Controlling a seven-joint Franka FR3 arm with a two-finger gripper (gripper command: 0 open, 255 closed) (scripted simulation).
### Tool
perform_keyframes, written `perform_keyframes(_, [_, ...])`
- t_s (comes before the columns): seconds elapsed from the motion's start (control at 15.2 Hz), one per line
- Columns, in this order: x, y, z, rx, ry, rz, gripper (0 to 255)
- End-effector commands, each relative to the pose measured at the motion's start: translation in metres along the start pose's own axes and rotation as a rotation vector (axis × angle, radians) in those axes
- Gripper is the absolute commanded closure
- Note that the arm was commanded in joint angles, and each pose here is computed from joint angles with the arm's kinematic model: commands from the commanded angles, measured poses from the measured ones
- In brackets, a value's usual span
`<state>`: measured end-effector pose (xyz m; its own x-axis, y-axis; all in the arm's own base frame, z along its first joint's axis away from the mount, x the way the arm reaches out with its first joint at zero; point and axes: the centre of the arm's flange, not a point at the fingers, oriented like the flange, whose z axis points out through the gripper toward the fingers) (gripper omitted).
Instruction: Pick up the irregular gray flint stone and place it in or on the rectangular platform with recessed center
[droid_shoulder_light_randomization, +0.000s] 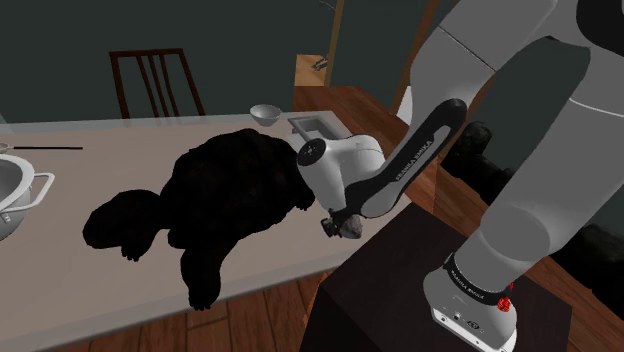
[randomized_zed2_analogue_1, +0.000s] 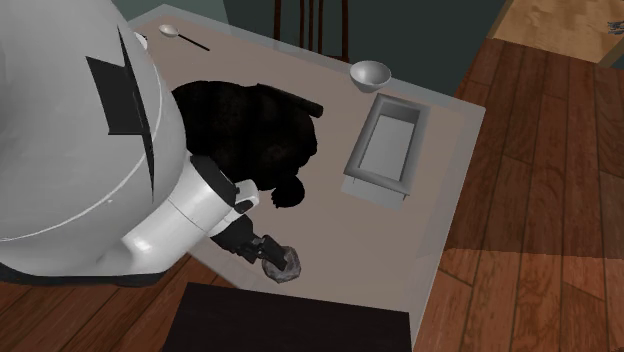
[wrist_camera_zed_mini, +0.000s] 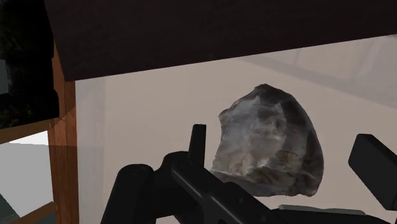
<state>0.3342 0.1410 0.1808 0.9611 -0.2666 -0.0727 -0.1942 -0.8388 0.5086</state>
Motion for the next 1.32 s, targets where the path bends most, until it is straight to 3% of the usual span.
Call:
perform_keyframes(0.0, [-0.0004, -0.0010, 0.0108, 0.000, 0.001, 0.000, 0])
perform_keyframes(0.66, [-0.0004, -0.0010, 0.0190, 0.000, 0.001, 0.000, 0])
perform_keyframes(0.73, [-0.0004, -0.0010, 0.0190, 0.000, 0.001, 0.000, 255])
perform_keyframes(1.25, [-0.0006, -0.0011, 0.0189, 0.000, 0.001, 0.000, 255])
